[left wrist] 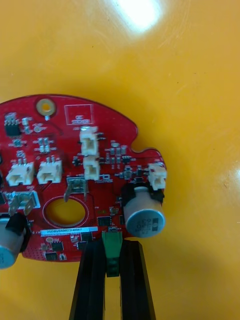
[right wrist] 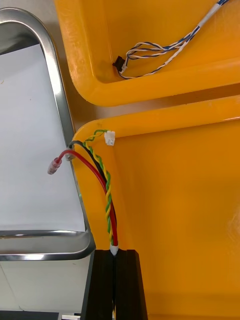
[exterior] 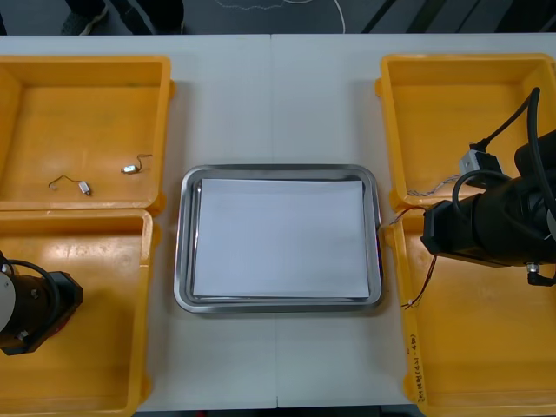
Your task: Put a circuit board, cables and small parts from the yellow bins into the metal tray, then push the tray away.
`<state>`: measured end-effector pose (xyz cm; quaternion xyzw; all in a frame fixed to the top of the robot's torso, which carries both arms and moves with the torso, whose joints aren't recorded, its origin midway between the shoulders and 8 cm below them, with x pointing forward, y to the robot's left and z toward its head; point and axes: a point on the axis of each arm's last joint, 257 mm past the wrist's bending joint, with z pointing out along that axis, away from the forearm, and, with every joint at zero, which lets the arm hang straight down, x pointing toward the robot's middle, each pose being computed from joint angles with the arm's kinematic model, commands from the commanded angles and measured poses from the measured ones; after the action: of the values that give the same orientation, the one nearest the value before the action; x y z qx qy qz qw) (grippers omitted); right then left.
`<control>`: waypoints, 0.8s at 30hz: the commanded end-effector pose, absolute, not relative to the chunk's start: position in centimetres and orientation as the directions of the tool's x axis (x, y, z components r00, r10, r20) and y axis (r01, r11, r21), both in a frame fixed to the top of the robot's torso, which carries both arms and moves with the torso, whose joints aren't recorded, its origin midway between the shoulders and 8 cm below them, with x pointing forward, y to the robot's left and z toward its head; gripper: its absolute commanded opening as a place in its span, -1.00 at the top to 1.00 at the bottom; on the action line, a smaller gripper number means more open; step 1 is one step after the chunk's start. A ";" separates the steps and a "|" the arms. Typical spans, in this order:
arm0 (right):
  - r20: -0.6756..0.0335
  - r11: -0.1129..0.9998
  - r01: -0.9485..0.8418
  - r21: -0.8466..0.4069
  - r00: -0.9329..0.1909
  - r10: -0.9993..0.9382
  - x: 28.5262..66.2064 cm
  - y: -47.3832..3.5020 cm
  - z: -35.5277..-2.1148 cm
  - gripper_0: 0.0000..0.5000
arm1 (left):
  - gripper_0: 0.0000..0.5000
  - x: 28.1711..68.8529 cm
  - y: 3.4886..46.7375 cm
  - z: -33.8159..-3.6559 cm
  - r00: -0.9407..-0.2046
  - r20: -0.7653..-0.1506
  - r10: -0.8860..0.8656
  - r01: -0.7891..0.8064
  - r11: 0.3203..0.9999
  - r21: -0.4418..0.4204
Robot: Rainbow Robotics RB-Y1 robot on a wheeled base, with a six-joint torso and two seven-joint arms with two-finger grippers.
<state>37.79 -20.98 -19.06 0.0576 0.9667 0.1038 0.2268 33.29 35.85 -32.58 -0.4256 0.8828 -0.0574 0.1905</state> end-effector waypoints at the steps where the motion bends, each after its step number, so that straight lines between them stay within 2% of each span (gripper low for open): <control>1: -0.448 0.975 0.011 0.221 -0.887 0.111 38.1 -19.9 -18.2 1.00 | 1.00 32.7 34.8 -32.9 -0.642 -0.297 -0.707 -0.668 0.705 -0.237; 7: -0.448 0.976 0.011 0.219 -0.887 0.111 38.1 -19.9 -18.2 1.00 | 1.00 32.7 34.9 -32.0 -0.646 -0.318 -0.694 -0.658 0.717 -0.228; 15: -0.448 0.977 0.010 0.212 -0.888 0.106 38.0 -20.2 -18.2 1.00 | 1.00 31.6 35.4 -27.9 -0.673 -0.366 -0.643 -0.621 0.760 -0.192; 24: -0.445 0.977 0.013 0.211 -0.889 0.108 38.0 -20.3 -18.2 1.00 | 1.00 31.2 35.8 -23.9 -0.735 -0.438 -0.518 -0.513 0.847 -0.139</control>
<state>37.71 -20.82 -19.05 0.0552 0.9670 0.1064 0.2250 31.42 33.86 -26.42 -0.3534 0.9112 -0.0450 0.2069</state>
